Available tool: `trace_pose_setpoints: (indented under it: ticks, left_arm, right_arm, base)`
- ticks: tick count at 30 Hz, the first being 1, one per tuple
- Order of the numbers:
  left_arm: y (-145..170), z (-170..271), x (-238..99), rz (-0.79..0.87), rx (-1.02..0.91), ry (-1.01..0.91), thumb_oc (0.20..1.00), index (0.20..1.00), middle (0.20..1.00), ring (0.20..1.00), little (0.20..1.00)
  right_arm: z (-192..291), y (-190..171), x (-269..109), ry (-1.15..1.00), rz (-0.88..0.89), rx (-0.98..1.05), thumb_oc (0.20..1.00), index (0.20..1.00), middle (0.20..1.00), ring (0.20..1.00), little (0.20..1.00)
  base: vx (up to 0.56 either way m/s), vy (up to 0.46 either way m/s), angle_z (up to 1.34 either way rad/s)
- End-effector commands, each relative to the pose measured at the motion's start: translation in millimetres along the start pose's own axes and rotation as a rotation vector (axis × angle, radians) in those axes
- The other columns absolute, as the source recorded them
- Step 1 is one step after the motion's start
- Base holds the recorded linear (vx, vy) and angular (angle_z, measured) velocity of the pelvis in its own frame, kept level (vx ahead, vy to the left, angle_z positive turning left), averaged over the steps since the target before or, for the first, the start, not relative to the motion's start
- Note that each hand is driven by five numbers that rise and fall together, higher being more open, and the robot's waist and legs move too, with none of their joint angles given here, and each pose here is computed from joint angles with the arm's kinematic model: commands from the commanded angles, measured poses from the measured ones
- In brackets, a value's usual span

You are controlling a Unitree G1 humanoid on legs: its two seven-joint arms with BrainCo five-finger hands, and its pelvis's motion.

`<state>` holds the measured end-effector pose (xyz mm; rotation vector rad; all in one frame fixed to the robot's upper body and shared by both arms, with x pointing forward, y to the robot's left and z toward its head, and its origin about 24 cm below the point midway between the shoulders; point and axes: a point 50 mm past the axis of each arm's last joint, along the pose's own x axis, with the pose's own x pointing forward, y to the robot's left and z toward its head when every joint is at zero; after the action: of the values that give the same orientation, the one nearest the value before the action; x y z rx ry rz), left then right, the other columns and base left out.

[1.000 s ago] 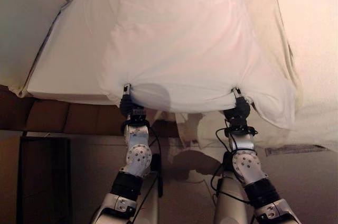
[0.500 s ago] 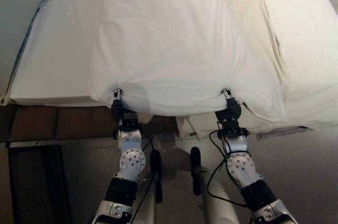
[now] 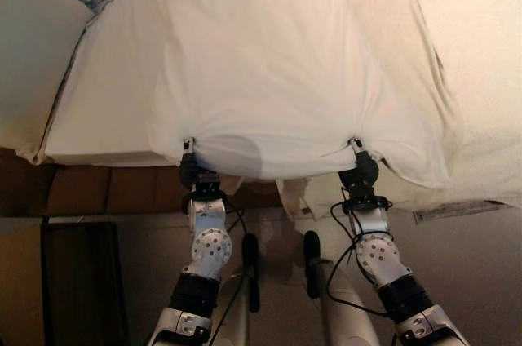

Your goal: Make the bed

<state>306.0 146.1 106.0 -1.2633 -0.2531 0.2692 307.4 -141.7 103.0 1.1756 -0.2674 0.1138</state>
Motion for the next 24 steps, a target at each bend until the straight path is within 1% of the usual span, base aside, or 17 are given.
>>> trace_pose_setpoints:
  ticks: [1, 7, 10, 11, 14, 17, 19, 24]
  left_arm:
    - [-16, 56, 2, -0.110, 0.007, -0.263, 0.200, 0.200, 0.200, 0.200, 0.200]
    - [-20, 65, 8, -0.116, -0.006, -0.299, 0.200, 0.200, 0.200, 0.200, 0.200]
    - [-25, 61, 12, -0.137, -0.011, -0.279, 0.200, 0.200, 0.200, 0.200, 0.200]
    - [-20, 55, 12, -0.114, -0.011, -0.255, 0.200, 0.200, 0.200, 0.200, 0.200]
    - [-18, 48, 13, -0.113, -0.019, -0.222, 0.200, 0.200, 0.200, 0.200, 0.200]
    - [-10, 46, 13, -0.090, 0.009, -0.199, 0.200, 0.200, 0.200, 0.200, 0.200]
    - [-13, 47, 15, -0.112, 0.044, -0.199, 0.200, 0.200, 0.200, 0.200, 0.200]
    - [-13, 48, 14, -0.093, 0.034, -0.216, 0.200, 0.200, 0.200, 0.200, 0.200]
  right_arm:
    - [39, 0, -7, -0.175, 0.049, -0.061, 0.200, 0.200, 0.200, 0.200, 0.200]
    - [47, -1, -8, -0.217, 0.034, -0.052, 0.200, 0.200, 0.200, 0.200, 0.200]
    - [50, -4, -11, -0.261, 0.018, -0.009, 0.200, 0.200, 0.200, 0.200, 0.200]
    - [54, -9, -15, -0.281, 0.000, -0.001, 0.200, 0.200, 0.200, 0.200, 0.200]
    - [60, -9, -18, -0.296, 0.007, -0.011, 0.200, 0.200, 0.200, 0.200, 0.200]
    - [55, -7, -18, -0.276, 0.012, -0.027, 0.200, 0.200, 0.200, 0.200, 0.200]
    - [50, -6, -16, -0.248, 0.020, -0.031, 0.200, 0.200, 0.200, 0.200, 0.200]
    - [36, -8, -17, -0.191, 0.011, -0.037, 0.200, 0.200, 0.200, 0.200, 0.200]
  base:
    - [-0.01, 0.168, 0.04]
    - [-0.01, 0.305, 0.03]
    - [0.00, 0.546, -0.12]
    - [0.04, 0.395, 0.42]
    - [0.08, 0.641, 0.73]
    - [0.05, 0.567, 0.21]
    - [-0.03, 0.530, -0.63]
    - [-0.06, 0.298, -0.41]
